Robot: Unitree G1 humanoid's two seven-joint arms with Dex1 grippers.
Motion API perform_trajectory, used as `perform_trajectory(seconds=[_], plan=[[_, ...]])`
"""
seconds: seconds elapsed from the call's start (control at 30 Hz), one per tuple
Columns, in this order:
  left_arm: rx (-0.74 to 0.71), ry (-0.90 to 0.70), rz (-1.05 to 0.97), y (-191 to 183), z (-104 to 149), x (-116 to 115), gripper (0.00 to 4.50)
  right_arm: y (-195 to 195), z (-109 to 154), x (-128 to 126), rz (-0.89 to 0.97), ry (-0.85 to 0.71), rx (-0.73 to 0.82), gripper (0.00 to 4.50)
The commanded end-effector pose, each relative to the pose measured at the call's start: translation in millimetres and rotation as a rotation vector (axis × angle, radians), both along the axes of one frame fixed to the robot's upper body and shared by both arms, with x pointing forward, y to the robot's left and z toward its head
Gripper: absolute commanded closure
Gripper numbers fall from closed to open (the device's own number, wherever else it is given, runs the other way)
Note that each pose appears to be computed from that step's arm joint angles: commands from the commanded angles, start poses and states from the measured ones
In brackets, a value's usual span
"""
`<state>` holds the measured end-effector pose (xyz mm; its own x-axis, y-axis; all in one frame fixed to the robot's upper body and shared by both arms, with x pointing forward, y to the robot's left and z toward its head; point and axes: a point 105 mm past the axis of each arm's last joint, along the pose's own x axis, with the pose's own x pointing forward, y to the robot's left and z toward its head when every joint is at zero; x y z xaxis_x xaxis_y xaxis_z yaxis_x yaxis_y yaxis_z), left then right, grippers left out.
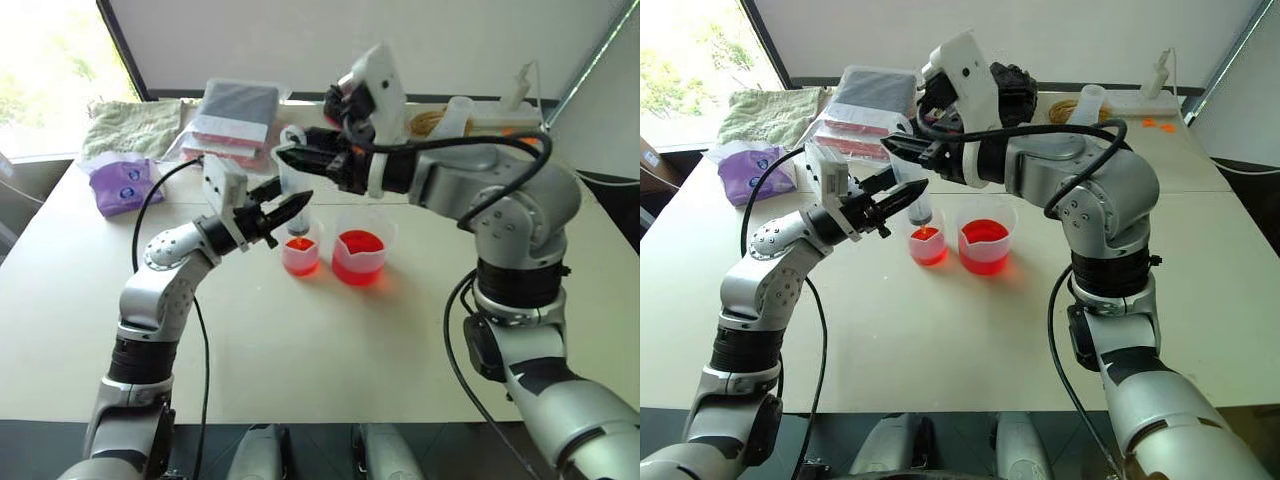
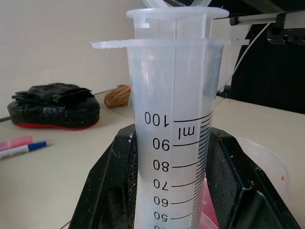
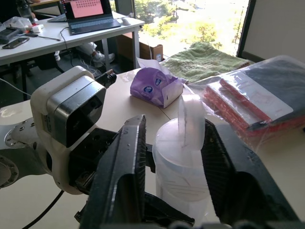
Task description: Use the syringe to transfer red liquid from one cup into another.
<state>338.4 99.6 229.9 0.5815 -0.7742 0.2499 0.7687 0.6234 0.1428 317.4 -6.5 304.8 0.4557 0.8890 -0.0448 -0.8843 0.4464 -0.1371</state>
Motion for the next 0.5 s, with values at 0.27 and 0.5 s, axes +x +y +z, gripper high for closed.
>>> perform_trajectory(seconds=[0.27,0.5], plan=[[-0.058,-0.106,0.038,11,32,-5,2.99,-1,-4,-3,0.051,0.028,-0.032,1.04],[-0.065,-0.106,0.04,10,32,-6,2.99,-26,3,12,-0.016,0.013,-0.039,1.04]])
